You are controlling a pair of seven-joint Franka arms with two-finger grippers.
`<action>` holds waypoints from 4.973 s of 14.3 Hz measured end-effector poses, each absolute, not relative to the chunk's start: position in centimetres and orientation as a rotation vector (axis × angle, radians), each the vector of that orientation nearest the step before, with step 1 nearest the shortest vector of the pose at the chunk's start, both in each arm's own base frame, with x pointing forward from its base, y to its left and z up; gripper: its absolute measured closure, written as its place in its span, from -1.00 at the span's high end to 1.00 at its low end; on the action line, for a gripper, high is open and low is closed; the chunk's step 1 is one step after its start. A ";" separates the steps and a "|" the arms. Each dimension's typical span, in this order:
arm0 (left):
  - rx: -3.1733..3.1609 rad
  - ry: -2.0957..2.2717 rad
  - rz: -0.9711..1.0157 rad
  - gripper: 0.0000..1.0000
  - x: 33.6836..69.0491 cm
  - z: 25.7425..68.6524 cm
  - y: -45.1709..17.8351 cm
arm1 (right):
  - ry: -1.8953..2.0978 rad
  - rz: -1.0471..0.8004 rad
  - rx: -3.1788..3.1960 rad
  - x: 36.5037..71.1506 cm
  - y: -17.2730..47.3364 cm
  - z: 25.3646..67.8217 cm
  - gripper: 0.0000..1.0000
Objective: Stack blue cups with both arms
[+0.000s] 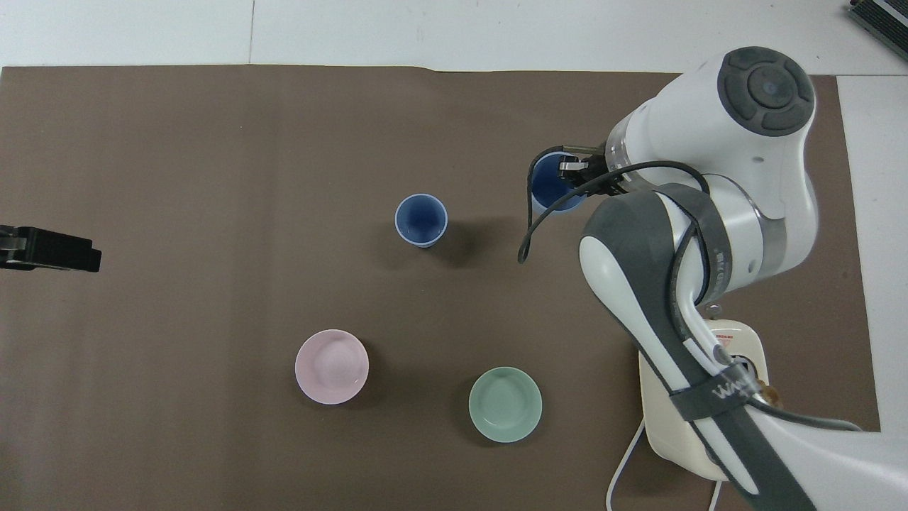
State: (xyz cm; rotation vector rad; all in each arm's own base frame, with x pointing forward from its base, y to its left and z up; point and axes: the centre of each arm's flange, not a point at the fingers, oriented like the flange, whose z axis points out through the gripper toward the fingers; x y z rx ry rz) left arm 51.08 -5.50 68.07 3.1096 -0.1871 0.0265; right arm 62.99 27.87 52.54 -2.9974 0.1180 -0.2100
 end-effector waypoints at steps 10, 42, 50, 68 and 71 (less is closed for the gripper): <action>3.110 -0.187 0.026 1.00 51.1 68.1 -5.5 | -0.002 -0.220 -2.942 60.7 34.5 53.3 -0.90; 3.110 -0.187 0.025 1.00 51.1 68.1 -5.5 | -0.042 -0.170 -2.932 62.4 35.9 44.3 -0.74; 3.110 -0.187 0.025 1.00 51.1 68.1 -5.5 | -0.029 -0.174 -2.934 62.7 35.3 44.3 0.63; 3.110 -0.187 0.025 1.00 51.1 68.1 -5.5 | -0.001 -0.098 -3.106 63.9 10.4 57.6 1.00; 3.110 -0.187 0.025 1.00 51.1 68.1 -5.5 | -0.022 -0.076 -3.116 62.9 7.0 59.4 1.00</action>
